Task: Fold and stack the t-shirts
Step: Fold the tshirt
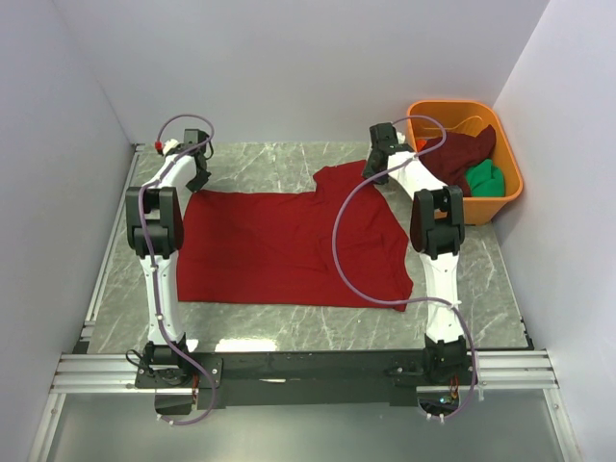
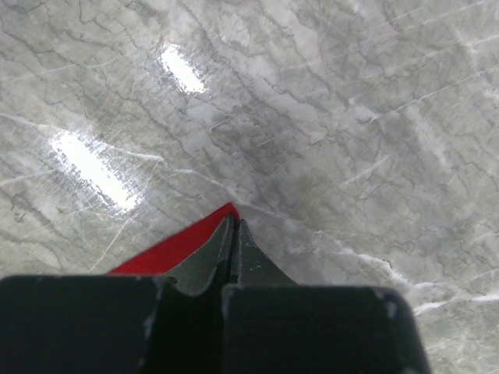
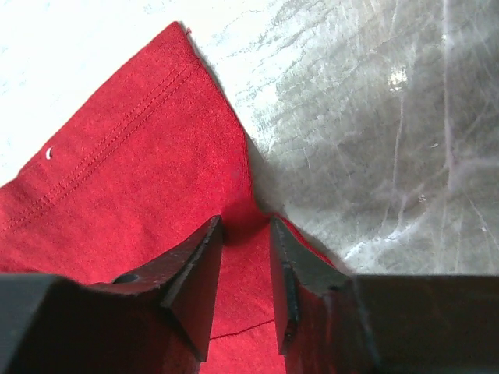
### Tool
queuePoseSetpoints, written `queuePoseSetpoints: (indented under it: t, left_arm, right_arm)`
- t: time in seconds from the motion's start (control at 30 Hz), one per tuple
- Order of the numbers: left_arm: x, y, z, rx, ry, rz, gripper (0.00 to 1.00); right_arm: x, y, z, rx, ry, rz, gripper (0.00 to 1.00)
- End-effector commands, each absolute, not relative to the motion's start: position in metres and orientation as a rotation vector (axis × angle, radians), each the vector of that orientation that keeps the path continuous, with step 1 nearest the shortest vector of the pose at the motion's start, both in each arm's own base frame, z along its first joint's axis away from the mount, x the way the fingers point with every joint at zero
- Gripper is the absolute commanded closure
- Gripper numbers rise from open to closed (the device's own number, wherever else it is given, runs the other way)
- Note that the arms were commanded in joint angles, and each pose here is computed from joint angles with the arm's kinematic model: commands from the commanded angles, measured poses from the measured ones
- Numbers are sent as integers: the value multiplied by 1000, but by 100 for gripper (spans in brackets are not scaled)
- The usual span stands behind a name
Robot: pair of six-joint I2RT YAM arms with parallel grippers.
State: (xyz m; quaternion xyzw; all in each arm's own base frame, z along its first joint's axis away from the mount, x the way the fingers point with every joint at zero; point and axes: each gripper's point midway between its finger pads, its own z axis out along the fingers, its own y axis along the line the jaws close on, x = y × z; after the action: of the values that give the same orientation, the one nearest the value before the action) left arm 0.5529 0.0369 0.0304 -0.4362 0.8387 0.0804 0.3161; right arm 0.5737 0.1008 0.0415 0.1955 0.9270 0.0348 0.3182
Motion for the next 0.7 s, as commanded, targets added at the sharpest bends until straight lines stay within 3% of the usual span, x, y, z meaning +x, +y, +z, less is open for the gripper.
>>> queuePoseSetpoints:
  t: [0.0, 0.3, 0.67]
  left_arm:
    - [564, 39, 67, -1129, 2135, 141, 100]
    - [573, 36, 74, -1103, 2122, 96, 100]
    - [591, 56, 105, -1093, 2047, 34, 100]
  right_arm:
    - [584, 100, 49, 552, 2411, 111, 64]
    - [595, 99, 65, 552, 2359, 129, 100]
    - [603, 81, 132, 538, 2199, 156, 100]
